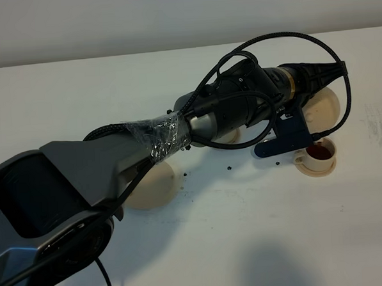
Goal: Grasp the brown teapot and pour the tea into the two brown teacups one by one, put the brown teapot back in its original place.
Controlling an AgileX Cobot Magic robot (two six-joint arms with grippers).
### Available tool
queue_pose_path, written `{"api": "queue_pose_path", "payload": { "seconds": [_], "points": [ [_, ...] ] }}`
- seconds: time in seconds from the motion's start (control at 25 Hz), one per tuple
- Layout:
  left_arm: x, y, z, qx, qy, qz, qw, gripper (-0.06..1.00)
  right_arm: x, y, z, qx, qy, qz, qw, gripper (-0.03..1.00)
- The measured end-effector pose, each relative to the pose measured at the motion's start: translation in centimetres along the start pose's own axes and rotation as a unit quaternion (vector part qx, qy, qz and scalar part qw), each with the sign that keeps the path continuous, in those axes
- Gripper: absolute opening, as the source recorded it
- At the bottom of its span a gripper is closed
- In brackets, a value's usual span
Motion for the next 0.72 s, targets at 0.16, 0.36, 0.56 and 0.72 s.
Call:
{"api": "queue_pose_path", "payload": {
  "seconds": [0.16, 0.36, 0.56, 0.72],
  "points": [
    [-0.14, 0.01, 0.19, 0.009, 0.007, 0.007, 1.0, 0.09, 0.0, 0.0, 0.0, 0.0, 0.0, 0.0, 1.0, 0.57],
    [-0.23, 0.01, 0.35, 0.017, 0.01, 0.012, 1.0, 0.09, -0.02, 0.03, 0.0, 0.0, 0.0, 0.001, 1.0, 0.57],
    [-0.31, 0.0, 0.41, 0.019, 0.018, 0.016, 1.0, 0.09, -0.02, 0.03, 0.0, 0.0, 0.0, 0.001, 1.0, 0.57],
    [-0.24, -0.02, 0.54, 0.02, 0.023, 0.017, 0.999, 0.09, -0.02, 0.03, 0.0, 0.0, 0.0, 0.001, 1.0, 0.57]
  ]
}}
Point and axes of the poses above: a point on each arm's last joint axis where the gripper is mounted, y pointing out along that axis toward the gripper, z along the wrist's bending axis when the last joint is at zero, x = y × z, the point moved 2 cm from there along y, pointing out along that axis toward the gripper, and after that the axes turned 4 degrees about y, right-handed, at the moved point
